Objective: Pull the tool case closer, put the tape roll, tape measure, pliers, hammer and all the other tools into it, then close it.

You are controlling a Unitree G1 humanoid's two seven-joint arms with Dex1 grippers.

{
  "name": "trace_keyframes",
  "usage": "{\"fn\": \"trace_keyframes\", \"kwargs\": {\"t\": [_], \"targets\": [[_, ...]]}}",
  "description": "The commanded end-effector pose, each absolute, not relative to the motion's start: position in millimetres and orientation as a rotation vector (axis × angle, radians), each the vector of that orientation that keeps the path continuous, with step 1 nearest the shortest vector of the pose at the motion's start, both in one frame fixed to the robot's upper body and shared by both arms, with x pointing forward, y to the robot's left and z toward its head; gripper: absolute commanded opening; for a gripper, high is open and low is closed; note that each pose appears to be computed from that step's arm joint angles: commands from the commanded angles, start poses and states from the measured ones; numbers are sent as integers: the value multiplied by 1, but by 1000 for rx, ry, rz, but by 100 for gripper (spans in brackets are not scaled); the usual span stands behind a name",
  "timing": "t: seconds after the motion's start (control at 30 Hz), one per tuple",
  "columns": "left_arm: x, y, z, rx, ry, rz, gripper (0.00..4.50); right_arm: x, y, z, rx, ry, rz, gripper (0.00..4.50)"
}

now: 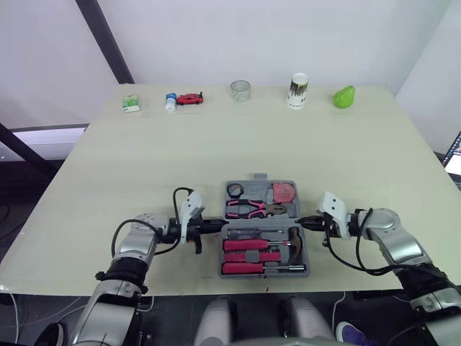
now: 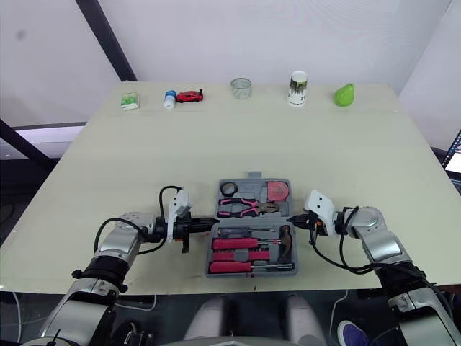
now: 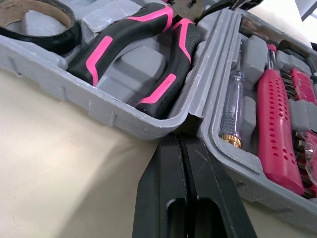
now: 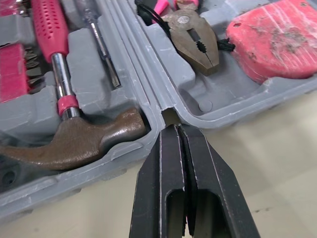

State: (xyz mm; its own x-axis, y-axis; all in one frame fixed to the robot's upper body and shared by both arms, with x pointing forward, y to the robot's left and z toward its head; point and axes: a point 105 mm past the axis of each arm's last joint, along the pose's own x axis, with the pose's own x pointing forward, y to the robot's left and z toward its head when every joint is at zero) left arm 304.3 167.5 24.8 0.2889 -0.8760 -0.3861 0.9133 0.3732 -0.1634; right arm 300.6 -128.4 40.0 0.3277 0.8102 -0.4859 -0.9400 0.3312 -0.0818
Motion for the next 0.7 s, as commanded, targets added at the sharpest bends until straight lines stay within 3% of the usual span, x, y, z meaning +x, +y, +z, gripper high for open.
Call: {"fn": "trace_keyframes", "kwargs": {"t": [0.03,0.7], "targets": [[295,160,26,85,452,-1258,0,292,-118,46,-372,364,1249,4],[286,165,24,81,487,-1259,0,281,-115,43,-336,404,1284,4]]}}
